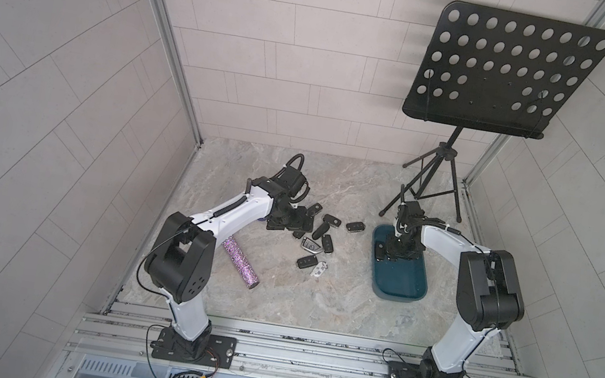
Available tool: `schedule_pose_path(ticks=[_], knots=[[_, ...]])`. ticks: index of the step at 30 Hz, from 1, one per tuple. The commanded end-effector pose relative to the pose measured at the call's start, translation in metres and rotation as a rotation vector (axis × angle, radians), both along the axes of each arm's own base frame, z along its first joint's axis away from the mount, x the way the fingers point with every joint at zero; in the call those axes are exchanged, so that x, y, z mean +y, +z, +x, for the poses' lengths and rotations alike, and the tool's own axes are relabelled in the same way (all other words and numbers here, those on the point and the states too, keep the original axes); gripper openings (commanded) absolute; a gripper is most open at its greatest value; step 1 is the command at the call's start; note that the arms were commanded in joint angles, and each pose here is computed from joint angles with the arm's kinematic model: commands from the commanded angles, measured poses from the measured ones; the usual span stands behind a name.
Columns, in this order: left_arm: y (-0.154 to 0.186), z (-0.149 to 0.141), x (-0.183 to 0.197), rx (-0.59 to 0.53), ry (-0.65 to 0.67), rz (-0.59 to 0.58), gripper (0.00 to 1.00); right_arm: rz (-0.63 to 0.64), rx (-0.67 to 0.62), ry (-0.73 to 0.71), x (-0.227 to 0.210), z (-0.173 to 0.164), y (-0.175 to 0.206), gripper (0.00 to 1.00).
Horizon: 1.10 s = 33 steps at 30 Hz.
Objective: Place the car key into the storage box
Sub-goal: Place the car key in the storage box, then pick up the car key from the center of the board.
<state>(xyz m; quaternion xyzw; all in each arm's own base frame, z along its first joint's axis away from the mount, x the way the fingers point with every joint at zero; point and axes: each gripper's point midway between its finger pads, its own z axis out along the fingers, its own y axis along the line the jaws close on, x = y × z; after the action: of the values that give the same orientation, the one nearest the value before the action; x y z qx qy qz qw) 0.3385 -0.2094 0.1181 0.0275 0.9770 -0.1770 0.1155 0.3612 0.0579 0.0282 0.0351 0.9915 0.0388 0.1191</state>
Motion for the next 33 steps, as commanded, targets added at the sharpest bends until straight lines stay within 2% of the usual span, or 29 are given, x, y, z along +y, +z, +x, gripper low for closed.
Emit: schedule_pose_path(ticks=[1,8,15,21,28,33], knots=[[0.005,-0.006,0.004,-0.012,-0.005,0.017,1.0,-0.003,-0.007,-0.003,-0.002,0.004,0.002,0.36],[0.011,-0.002,0.0,-0.016,0.003,-0.004,1.0,0.005,-0.052,-0.013,-0.002,0.006,0.021,0.49],[0.023,0.002,-0.002,-0.034,0.024,-0.023,1.0,0.023,-0.131,-0.037,-0.002,0.005,0.062,0.5],[0.031,0.003,0.002,-0.068,0.051,-0.026,1.0,0.108,-0.245,-0.036,0.011,0.006,0.104,0.51],[0.03,0.008,0.008,-0.063,0.047,-0.044,1.0,0.195,-0.323,0.039,0.051,0.012,0.127,0.51],[0.032,0.021,0.021,-0.071,0.07,-0.064,1.0,0.221,-0.353,0.041,0.08,0.03,0.132,0.51]])
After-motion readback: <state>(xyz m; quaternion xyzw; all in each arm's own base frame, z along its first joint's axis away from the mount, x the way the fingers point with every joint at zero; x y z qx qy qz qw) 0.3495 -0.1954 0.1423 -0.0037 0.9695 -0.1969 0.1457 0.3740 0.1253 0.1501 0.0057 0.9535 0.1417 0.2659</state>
